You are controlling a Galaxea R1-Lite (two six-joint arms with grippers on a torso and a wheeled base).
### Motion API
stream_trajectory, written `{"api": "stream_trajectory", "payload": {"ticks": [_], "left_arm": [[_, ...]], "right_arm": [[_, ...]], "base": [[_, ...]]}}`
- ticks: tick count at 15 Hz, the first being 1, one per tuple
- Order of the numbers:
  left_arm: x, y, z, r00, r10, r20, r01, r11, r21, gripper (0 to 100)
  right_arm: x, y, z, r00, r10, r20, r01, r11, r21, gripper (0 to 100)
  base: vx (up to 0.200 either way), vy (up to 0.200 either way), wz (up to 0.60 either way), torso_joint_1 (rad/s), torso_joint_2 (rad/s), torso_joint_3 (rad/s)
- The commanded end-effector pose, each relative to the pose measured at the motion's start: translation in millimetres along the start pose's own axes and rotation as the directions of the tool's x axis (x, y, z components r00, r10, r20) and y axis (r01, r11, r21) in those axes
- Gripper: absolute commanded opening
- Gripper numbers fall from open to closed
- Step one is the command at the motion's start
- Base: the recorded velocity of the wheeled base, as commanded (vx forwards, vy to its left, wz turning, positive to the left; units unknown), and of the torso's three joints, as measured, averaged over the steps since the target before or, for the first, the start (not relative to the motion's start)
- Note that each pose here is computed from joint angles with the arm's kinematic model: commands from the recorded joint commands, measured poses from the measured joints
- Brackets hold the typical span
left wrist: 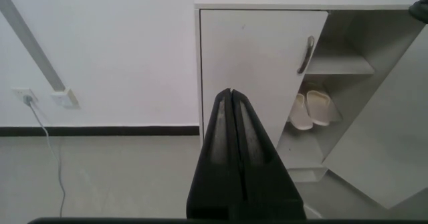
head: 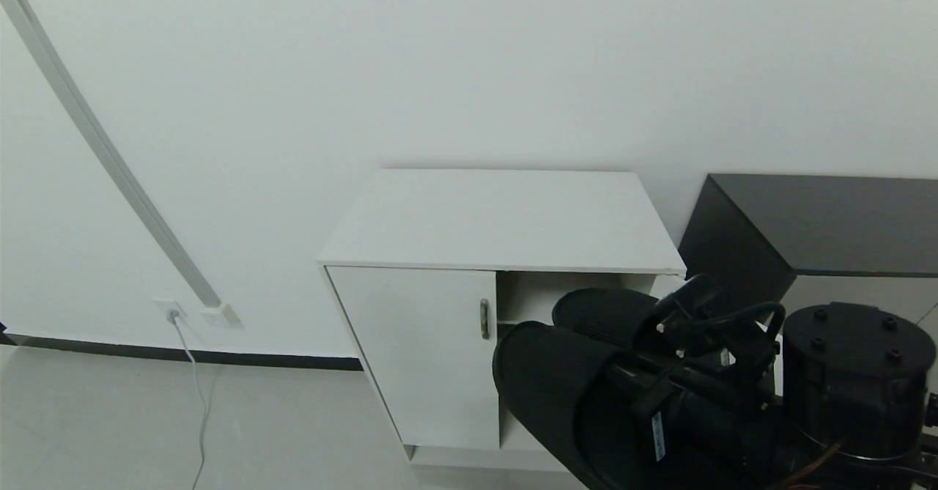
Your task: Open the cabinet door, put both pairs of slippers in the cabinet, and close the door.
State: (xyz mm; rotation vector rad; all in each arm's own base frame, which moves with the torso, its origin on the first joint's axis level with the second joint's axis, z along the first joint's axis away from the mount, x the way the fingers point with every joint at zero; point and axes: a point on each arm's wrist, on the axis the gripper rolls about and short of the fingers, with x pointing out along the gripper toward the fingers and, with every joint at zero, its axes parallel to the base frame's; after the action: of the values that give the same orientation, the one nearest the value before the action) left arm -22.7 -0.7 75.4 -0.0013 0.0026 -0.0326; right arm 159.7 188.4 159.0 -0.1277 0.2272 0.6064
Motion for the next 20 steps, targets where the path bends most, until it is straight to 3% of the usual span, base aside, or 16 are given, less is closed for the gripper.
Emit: {"api": "stream_trajectory", "payload": {"ticks": [1,20], "left_arm": [[0.0,0.0,-0.1,1.0,0.0,-0.001,0.0,1.0,0.0,0],[0.0,0.0,-0.1,1.0,0.0,-0.001,0.0,1.0,-0.002,0]], "right_arm": [[0.5,0.5,-2.0,1.0,0.001,-0.008,-0.001,1.0,-0.003,0],[-0.2,1.7,-5.3,1.0,0.019,-0.02,-0.019,1.0,-0.009,0]], "base": [[0.0,0.0,0.0,-0.09,0.18,0.11],[0.0,0.0,0.0,-0.197,0.48,0.28]]}}
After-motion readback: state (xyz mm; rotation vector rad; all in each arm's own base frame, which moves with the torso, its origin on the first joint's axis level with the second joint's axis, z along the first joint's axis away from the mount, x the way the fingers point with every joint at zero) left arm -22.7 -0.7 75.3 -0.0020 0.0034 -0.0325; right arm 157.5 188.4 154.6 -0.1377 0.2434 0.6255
